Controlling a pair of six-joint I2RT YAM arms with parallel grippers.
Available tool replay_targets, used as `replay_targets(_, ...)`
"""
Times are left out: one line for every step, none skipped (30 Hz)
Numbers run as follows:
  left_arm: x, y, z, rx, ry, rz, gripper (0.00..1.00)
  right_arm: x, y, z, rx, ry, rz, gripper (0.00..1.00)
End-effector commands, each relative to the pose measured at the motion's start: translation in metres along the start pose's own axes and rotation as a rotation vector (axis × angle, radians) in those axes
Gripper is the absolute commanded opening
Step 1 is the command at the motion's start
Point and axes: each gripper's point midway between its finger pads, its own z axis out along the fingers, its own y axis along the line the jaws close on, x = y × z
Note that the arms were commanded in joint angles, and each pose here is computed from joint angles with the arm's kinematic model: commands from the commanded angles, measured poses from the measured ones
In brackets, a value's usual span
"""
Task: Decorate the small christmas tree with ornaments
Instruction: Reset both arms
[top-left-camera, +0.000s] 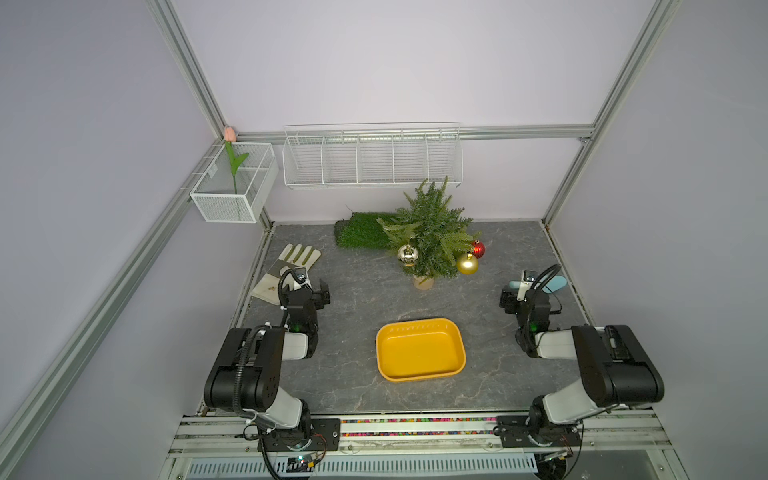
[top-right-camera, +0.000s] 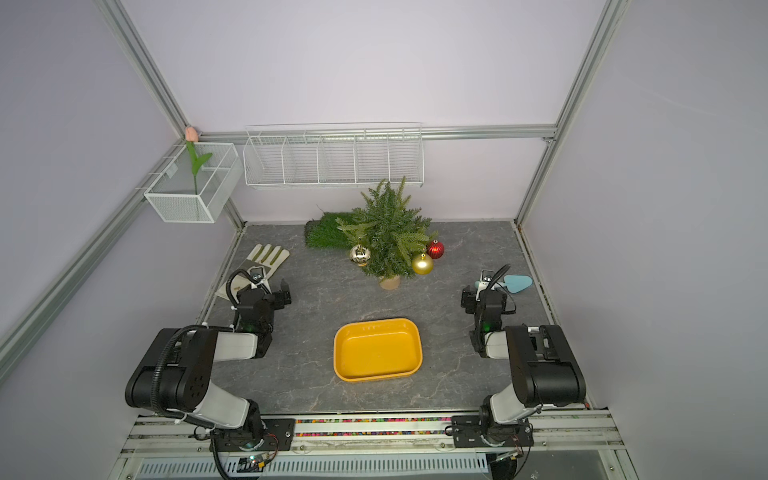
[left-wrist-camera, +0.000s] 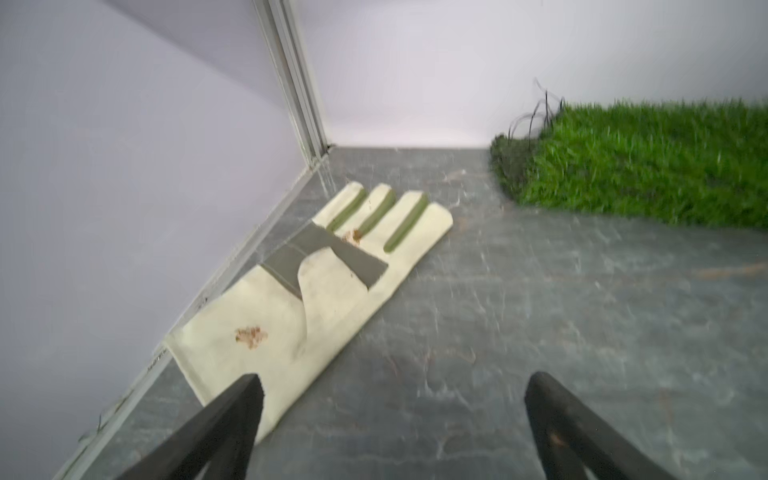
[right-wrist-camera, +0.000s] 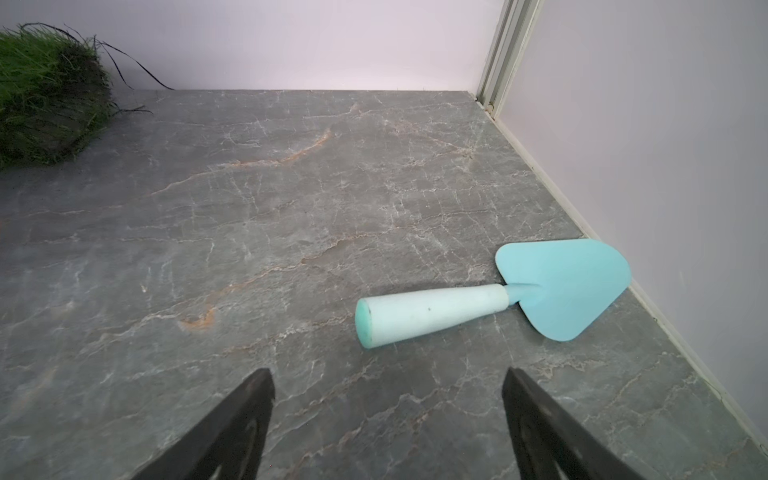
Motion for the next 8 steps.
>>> replay_targets(-0.0011,-0.0017,0.0009,0.014,-0.007,-0.042,0.99,-0.0129,-0.0003,-0.0003,0.008,-0.048,-0.009,0.89)
replay_targets(-0.0008,-0.0016,0.0010,0.014,-0.006,-0.041,0.99,-0.0127,0.0000,0.0000,0.007,-0.047,-0.012,0.89)
replay_targets(-0.0011,-0.0017,0.0011,0.014,-0.008,-0.043,0.99,-0.0130,0.0012,0.0001,0.004,-0.053,-0.020,0.89)
replay_targets(-0.0012,-0.0016,0.0010,0.014,-0.008,-0.042,0.99,-0.0133,0.0054,-0.0011,-0.007,-0.059,-0.035,0.89)
replay_targets(-0.0014,-0.0016,0.0010,0.014,-0.009,-0.042,0.99,-0.0139,0.0091,-0.0016,-0.013,-0.062,-0.050,0.89)
replay_targets(-0.0015,-0.0016,0.0009,0.014,-0.009,-0.043,0.99,-0.0143,0.0081,-0.0004,-0.016,-0.061,-0.038,0.89)
replay_targets(-0.0009,-0.0017,0.0009,0.014,-0.008,-0.043,0.99,-0.0139,0.0066,-0.0002,-0.020,-0.056,-0.030,0.89)
replay_targets(-0.0013,-0.0018,0.0009,0.015,-0.008,-0.043,0.99,-0.0145,0.0054,-0.0011,-0.017,-0.055,-0.027,0.89)
